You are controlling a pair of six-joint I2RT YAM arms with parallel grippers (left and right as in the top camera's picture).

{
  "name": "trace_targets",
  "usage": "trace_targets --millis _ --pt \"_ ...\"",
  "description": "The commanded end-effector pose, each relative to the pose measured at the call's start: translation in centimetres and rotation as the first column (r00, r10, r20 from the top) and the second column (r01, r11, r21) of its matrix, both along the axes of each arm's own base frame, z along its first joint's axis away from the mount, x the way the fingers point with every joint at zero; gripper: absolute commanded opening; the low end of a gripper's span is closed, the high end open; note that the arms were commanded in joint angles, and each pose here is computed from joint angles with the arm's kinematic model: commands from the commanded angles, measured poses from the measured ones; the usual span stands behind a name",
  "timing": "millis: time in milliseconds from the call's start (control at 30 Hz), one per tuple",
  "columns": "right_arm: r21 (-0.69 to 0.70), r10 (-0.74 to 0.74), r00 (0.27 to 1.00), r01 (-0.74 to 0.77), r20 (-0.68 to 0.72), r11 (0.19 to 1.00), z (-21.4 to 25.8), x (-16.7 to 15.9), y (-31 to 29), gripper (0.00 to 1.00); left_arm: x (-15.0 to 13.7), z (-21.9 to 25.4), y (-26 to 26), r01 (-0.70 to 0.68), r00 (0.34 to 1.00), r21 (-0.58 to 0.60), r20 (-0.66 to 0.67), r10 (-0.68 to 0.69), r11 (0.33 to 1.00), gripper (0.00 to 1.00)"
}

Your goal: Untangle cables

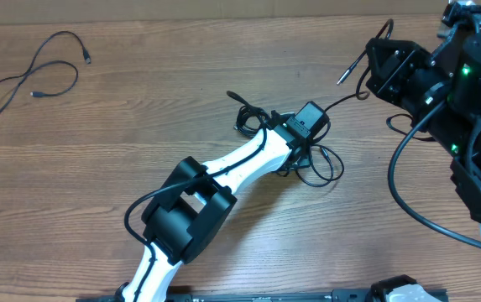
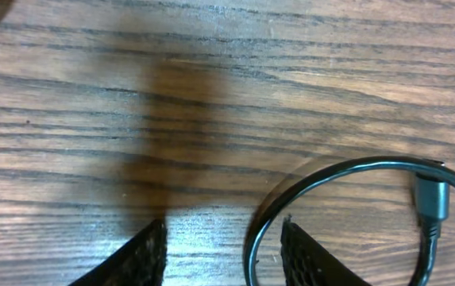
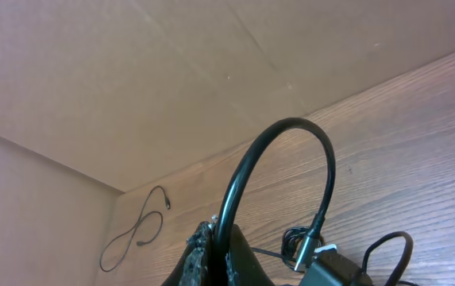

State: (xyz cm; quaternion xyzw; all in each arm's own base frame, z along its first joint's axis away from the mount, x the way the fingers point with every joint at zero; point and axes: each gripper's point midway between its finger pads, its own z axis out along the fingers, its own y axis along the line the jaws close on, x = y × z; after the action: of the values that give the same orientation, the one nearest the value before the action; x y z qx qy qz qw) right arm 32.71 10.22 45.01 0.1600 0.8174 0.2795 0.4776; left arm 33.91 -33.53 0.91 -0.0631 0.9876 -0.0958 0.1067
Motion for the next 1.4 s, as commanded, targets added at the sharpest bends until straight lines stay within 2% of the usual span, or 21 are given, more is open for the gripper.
trace_targets --millis 0,133,200,233,300,367,400,467,500,600,800,1067,1200,1267,1367 --pt "0.011 -0.008 1.0 0.008 0.028 1.0 1.1 -0.2 -0.3 0.04 -0.7 -2.4 0.1 -0.003 0.999 0.037 -0.032 0.004 0.999 0.49" --pt "0.01 -0.008 1.0 0.008 0.026 1.0 1.0 -0.2 -0.3 0.04 -0.9 -2.6 0.1 -0.001 0.999 0.036 -0.042 0.002 0.999 0.38" --pt "0.009 -0.009 1.0 0.008 0.021 1.0 0.9 -0.3 -0.3 0.04 -0.9 -2.6 0.2 0.0 0.999 0.037 -0.043 0.002 0.999 0.26" --pt "0.008 -0.009 1.0 0.008 0.018 1.0 0.8 -0.3 -0.3 0.04 -0.9 -2.6 0.2 0.001 0.999 0.039 -0.043 0.001 0.999 0.24" --pt "0.007 -0.009 1.0 0.008 0.014 1.0 0.8 -0.3 -0.3 0.04 -0.9 -2.6 0.3 0.005 0.999 0.045 -0.039 -0.004 0.999 0.27" --pt "0.006 -0.008 1.0 0.008 0.012 1.0 0.7 -0.3 -0.3 0.04 -0.9 -2.6 0.3 0.007 0.999 0.046 -0.04 -0.005 0.999 0.44" --pt "0.005 -0.008 1.0 0.008 0.009 1.0 0.6 -0.4 -0.3 0.04 -0.9 -2.5 0.3 0.012 0.999 0.047 -0.039 -0.01 0.999 0.42" --pt "0.004 -0.008 1.0 0.008 0.004 1.0 0.5 -0.4 -0.4 0.04 -0.9 -2.4 0.2 0.019 0.999 0.05 -0.04 -0.017 0.999 0.3" --pt "0.003 -0.008 1.0 0.008 0.002 1.0 0.5 -0.4 -0.4 0.04 -1.0 -2.2 0.2 0.027 0.999 0.055 -0.042 -0.024 0.998 0.2" --pt "0.002 -0.008 1.0 0.008 -0.002 1.0 0.4 -0.4 -0.4 0.04 -1.0 -2.2 0.5 0.025 0.999 0.069 -0.045 -0.022 0.997 0.04" --pt "-0.005 -0.007 1.0 0.007 -0.011 1.0 0.1 -0.6 -0.4 0.04 -1.4 -1.7 1.1 0.025 0.997 0.099 -0.071 -0.018 0.995 0.04" --pt "-0.055 -0.081 0.996 0.08 -0.034 0.995 -0.7 -0.5 -1.9 0.04 -0.2 5.2 7.6 -0.011 0.999 0.411 -0.041 0.031 0.912 0.04" --pt "-0.06 -0.085 0.996 0.083 -0.04 0.995 -0.9 -0.6 -2.0 0.05 -0.4 6.4 10.3 -0.008 0.992 0.458 -0.106 0.063 0.889 0.04" --pt "-0.058 -0.09 0.995 0.088 -0.037 0.994 -0.8 -0.5 -2.1 0.07 -1.2 5.7 8.8 0.065 0.971 0.304 -0.24 0.01 0.95 0.04" --pt "-0.056 -0.108 0.994 0.105 -0.037 0.993 -0.8 -0.2 -2.7 0.07 -2.2 5.7 4.5 0.174 0.931 0.024 -0.328 -0.157 0.984 0.04"
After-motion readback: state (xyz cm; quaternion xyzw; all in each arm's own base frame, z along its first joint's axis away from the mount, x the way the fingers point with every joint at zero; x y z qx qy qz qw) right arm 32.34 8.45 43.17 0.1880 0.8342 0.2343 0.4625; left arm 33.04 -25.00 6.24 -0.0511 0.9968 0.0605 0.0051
